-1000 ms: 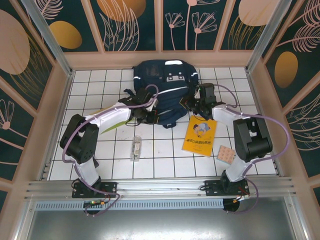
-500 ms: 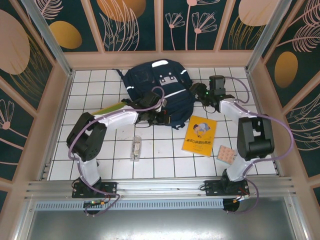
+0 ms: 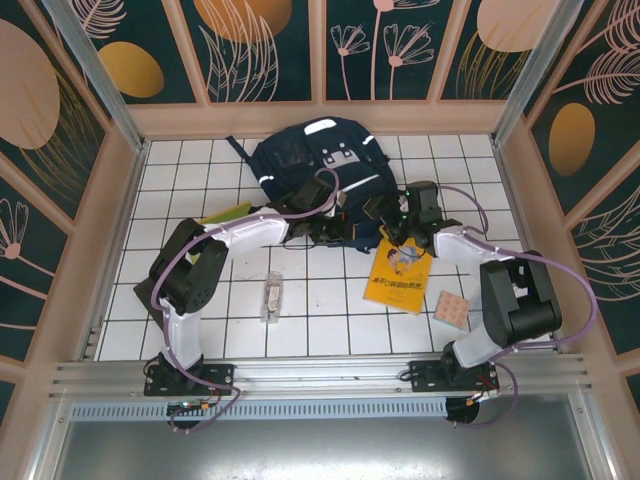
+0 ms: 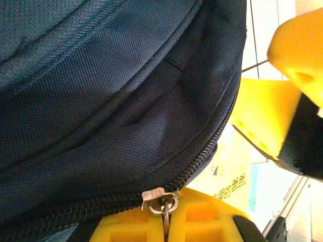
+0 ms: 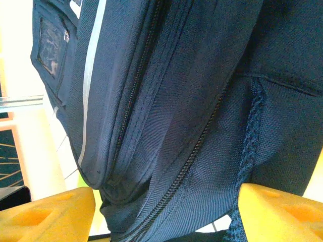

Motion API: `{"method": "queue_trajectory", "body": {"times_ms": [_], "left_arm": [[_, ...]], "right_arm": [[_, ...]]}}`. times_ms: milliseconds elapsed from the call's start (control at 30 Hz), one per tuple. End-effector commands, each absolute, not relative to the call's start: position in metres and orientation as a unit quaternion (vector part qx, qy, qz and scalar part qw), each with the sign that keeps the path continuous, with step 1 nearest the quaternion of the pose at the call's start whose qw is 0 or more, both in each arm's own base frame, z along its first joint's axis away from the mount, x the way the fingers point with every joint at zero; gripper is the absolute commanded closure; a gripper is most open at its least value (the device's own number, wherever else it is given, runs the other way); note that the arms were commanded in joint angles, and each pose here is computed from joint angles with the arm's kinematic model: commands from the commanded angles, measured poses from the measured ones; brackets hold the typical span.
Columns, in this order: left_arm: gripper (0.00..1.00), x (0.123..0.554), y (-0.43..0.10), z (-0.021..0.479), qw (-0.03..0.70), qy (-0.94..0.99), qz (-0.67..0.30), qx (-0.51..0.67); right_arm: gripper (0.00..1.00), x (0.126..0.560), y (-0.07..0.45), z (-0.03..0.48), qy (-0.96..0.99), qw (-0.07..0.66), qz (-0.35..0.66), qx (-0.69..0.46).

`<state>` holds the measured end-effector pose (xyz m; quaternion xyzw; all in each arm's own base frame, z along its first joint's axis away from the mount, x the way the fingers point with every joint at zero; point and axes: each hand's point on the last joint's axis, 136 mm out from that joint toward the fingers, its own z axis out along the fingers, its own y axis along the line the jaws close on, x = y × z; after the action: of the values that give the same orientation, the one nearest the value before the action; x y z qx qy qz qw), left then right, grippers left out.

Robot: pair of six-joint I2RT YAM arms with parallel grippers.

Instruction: Pack books, pencil case, and school supplies into a backpack

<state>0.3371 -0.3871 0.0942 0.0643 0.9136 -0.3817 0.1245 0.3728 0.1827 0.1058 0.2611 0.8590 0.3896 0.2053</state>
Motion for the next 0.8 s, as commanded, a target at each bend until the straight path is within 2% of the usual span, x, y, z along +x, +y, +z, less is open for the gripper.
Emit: {"method": "queue_trajectory", "body": {"times_ms": [0,67,100,233,267,467,633,767], "left_arm": [[1.00,0.346,-0.411,0.141,0.176,0.877,-0.438,0.087],[1.00,0.339,-0.415,0.138,0.165,0.877,-0.441,0.093],[1.00,0.337,-0.415,0.138,0.163,0.877,-0.442,0.095],[1.00,0.331,-0.401,0.126,0.161,0.891,-0.414,0.094],[1.00,0.330,-0.396,0.121,0.161,0.897,-0.401,0.095],[1.00,0.327,-0.344,0.079,0.136,0.935,-0.319,0.076],[1.00,0.333,-0.288,0.070,0.136,0.957,-0.251,0.059],[1.00,0.331,-0.269,0.067,0.129,0.964,-0.224,0.060]], "right_arm": [[0.24,0.377,0.200,0.104,0.838,0.187,0.437,0.270],[0.28,0.386,0.203,0.099,0.836,0.191,0.437,0.271],[0.34,0.390,0.205,0.097,0.835,0.193,0.438,0.271],[0.93,0.403,0.205,0.093,0.833,0.203,0.436,0.273],[1.00,0.403,0.202,0.094,0.832,0.211,0.432,0.276],[1.00,0.404,0.171,0.109,0.835,0.261,0.393,0.284],[1.00,0.403,0.154,0.109,0.842,0.277,0.366,0.283],[1.00,0.405,0.154,0.111,0.840,0.281,0.369,0.282]]}}
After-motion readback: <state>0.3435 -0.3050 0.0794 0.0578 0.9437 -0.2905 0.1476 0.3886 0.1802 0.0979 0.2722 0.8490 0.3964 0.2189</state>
